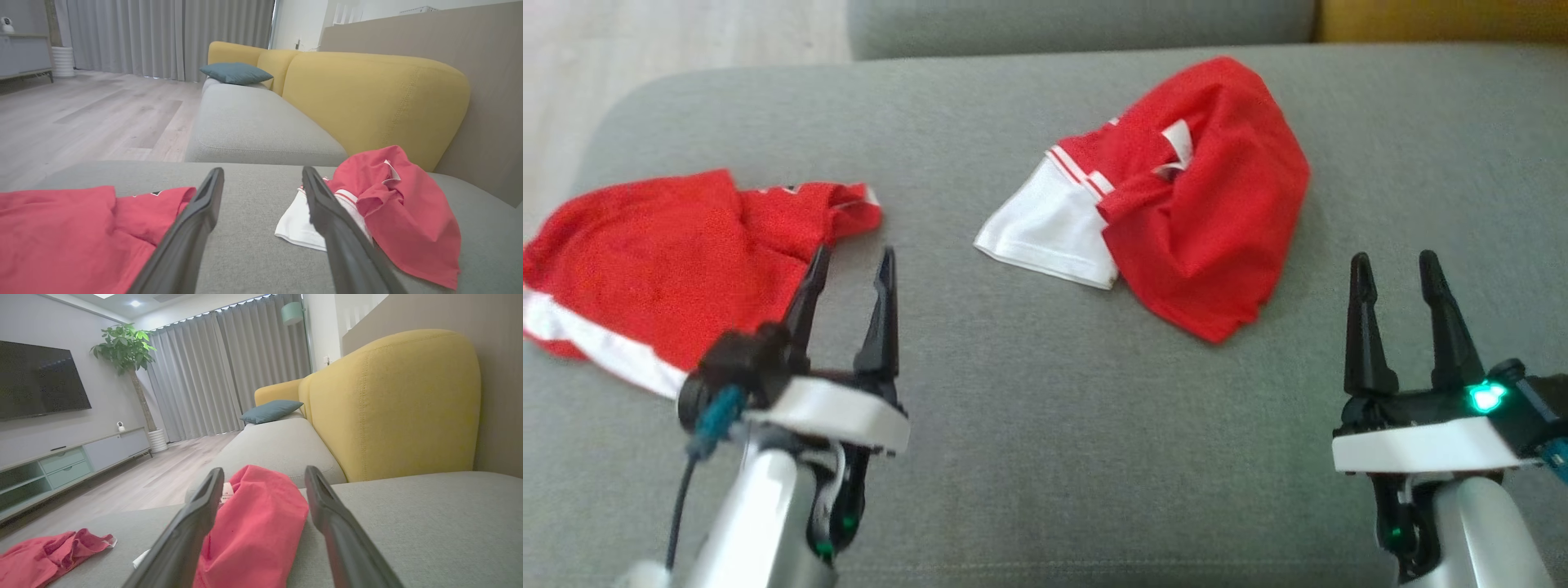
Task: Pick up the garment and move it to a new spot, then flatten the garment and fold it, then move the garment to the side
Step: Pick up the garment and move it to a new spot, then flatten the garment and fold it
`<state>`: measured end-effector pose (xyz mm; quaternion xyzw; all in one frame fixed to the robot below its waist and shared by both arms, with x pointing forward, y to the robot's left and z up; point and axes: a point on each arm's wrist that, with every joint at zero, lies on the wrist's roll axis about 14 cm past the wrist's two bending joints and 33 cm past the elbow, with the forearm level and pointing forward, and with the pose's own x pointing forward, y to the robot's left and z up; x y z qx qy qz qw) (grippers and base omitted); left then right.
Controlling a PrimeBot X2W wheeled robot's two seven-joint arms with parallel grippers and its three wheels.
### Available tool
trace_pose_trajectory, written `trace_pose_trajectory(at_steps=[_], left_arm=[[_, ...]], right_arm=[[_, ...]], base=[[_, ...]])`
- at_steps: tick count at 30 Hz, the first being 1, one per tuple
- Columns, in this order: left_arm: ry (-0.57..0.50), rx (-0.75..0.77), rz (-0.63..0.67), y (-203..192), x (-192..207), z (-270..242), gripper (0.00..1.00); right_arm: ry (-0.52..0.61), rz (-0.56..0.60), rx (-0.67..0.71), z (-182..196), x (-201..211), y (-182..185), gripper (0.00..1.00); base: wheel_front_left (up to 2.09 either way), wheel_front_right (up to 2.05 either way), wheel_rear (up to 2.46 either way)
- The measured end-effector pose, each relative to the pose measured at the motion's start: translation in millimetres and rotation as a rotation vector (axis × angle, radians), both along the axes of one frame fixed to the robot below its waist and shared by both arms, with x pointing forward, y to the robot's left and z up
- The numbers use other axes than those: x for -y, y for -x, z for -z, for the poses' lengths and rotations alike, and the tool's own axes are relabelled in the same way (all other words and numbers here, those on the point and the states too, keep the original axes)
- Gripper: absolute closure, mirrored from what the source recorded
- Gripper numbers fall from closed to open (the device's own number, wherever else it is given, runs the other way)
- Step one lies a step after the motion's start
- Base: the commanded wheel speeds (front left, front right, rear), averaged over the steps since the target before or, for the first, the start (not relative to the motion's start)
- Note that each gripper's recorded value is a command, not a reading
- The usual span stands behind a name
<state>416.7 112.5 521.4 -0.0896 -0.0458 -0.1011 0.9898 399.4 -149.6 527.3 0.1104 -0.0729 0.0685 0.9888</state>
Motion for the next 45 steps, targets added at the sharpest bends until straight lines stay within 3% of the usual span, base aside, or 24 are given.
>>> trace_pose_trajectory(at_steps=[5,15,21,29,36,40,41,42,43,45], left_arm=[[0.020,0.012,-0.068,21.0,-14.5,-3.6,0.00],[0.013,0.002,-0.060,27.5,-15.2,2.2,0.00],[0.006,-0.052,-0.098,26.9,-28.5,20.0,0.00],[0.024,-0.123,-0.180,28.0,-51.2,39.4,0.00],[0.044,-0.166,-0.226,26.7,-62.6,50.5,0.00],[0.039,-0.176,-0.233,27.0,-63.8,53.5,0.00],[0.038,-0.178,-0.235,27.0,-64.3,54.3,0.00],[0.038,-0.179,-0.234,26.8,-64.0,54.5,0.00],[0.039,-0.179,-0.232,26.6,-63.4,54.5,0.00],[0.039,-0.178,-0.234,25.8,-62.5,54.1,0.00]], right_arm=[[0.003,-0.025,0.007,-2.9,-8.4,3.8,0.00],[0.077,-0.109,-0.001,3.9,-37.3,-0.6,0.00],[0.280,-0.270,-0.029,30.7,-91.3,-27.6,0.00],[0.457,-0.363,-0.042,57.4,-129.3,-78.4,0.00],[0.551,-0.406,-0.139,105.2,-140.9,-98.4,0.00],[0.557,-0.408,-0.160,113.3,-141.6,-102.8,0.00],[0.555,-0.409,-0.165,114.7,-142.2,-104.0,0.06],[0.554,-0.409,-0.164,114.1,-142.4,-105.4,0.78],[0.552,-0.405,-0.160,112.1,-142.1,-106.8,1.00],[0.537,-0.398,-0.152,107.0,-141.3,-109.0,1.00]], base=[[0.00,0.00,0.00],[0.00,0.00,0.00],[0.00,0.00,0.00],[0.00,0.00,0.00],[0.00,0.00,0.00],[0.00,0.00,0.00],[0.00,0.00,0.00],[0.00,0.00,0.00],[0.00,0.00,0.00],[0.00,0.00,0.00]])
